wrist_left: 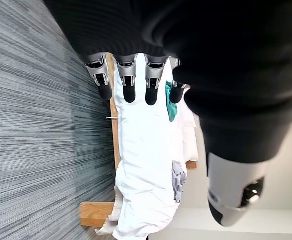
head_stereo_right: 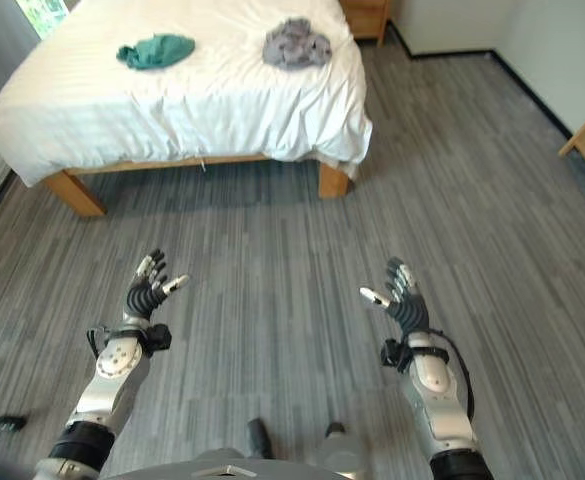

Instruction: Pick up bed clothes into laundry basket.

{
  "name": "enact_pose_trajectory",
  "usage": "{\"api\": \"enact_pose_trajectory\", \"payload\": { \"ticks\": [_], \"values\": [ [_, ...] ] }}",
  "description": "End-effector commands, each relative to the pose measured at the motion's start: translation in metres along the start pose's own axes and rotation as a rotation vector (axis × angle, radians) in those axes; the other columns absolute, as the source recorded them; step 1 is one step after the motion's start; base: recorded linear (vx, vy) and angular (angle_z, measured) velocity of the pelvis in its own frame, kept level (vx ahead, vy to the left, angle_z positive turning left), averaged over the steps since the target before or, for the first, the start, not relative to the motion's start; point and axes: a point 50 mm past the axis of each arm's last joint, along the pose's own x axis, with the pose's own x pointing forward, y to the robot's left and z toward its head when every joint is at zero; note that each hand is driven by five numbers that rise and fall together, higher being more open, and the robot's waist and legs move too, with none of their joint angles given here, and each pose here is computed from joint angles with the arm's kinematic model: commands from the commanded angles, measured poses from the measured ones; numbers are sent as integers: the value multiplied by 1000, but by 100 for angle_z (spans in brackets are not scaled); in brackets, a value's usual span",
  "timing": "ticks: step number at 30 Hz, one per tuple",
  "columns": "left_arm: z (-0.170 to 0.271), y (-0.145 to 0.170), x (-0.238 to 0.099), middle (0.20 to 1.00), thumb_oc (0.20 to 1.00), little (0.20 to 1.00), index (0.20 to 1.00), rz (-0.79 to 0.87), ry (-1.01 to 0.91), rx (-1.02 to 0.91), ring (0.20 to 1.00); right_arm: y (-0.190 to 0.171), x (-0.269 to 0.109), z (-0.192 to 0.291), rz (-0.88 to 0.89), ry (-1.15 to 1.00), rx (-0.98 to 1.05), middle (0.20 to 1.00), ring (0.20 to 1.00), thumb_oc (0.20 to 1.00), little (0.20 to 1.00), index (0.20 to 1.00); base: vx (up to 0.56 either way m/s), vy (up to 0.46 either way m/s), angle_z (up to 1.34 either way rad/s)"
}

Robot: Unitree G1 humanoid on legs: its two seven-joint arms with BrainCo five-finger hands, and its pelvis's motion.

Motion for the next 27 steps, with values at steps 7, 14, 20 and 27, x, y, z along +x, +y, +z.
{"api": "enact_pose_trajectory", "payload": {
  "ticks": [7,14,20,27],
  "values": [
    [37,21,12,1000,1000,1000,1000,80,-186,15,1000,5,-11,6,17,-74,52,1000,1000,1000,1000,1000,564,-92,24],
    [31,17,2,1000,1000,1000,1000,42,-175,-10,1000,-8,-20,9,31,-74,42,1000,1000,1000,1000,1000,427,-263,52],
    [36,21,6,1000,1000,1000,1000,51,-187,-59,1000,-25,-11,17,-36,-94,51,1000,1000,1000,1000,1000,531,-432,16],
    [27,16,2,1000,1000,1000,1000,8,-156,-40,1000,-38,-12,23,-46,-114,-34,1000,1000,1000,1000,1000,570,-26,-5]
  ]
}}
